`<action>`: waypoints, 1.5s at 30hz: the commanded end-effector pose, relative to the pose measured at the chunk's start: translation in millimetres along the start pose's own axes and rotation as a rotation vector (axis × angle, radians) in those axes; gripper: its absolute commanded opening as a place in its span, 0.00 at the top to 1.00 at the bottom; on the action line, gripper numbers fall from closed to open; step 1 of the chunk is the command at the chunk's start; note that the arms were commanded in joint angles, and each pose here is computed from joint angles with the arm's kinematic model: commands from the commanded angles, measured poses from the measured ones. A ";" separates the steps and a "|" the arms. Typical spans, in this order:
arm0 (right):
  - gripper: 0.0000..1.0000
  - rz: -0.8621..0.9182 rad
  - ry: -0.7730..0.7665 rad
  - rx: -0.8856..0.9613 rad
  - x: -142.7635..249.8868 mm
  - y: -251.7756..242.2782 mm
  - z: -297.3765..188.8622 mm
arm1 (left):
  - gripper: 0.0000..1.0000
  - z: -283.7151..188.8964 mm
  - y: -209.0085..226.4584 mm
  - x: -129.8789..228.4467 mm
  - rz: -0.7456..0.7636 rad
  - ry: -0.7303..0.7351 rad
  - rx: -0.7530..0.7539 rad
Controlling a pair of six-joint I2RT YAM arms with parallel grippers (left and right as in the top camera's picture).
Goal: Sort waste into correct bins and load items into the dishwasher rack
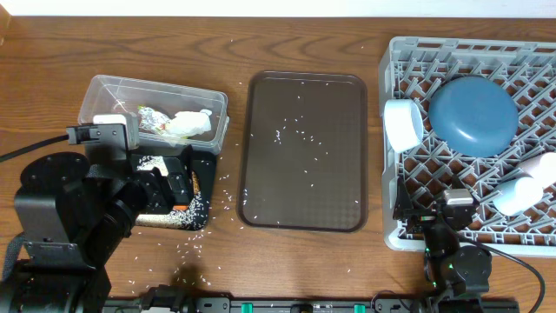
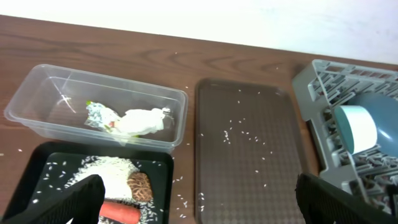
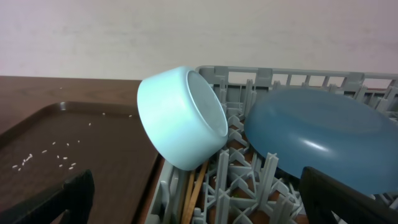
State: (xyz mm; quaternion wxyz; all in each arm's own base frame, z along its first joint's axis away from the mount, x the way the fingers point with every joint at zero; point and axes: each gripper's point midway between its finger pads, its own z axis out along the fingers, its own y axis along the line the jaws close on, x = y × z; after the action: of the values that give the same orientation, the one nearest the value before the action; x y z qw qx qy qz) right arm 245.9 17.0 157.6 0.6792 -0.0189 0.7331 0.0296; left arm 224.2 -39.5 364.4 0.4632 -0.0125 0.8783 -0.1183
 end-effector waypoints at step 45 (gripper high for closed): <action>0.01 0.015 -0.004 0.008 0.2 -2.1 -0.2 | 0.02 134.3 50.4 171.3 0.347 -0.440 0.004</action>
State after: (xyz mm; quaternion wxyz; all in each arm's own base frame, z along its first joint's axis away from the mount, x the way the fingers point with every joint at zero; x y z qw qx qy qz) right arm 245.9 17.1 158.0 0.6804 -0.0189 0.7320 0.0300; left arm 238.7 -37.6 154.3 0.6577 0.1099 0.7446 -0.0303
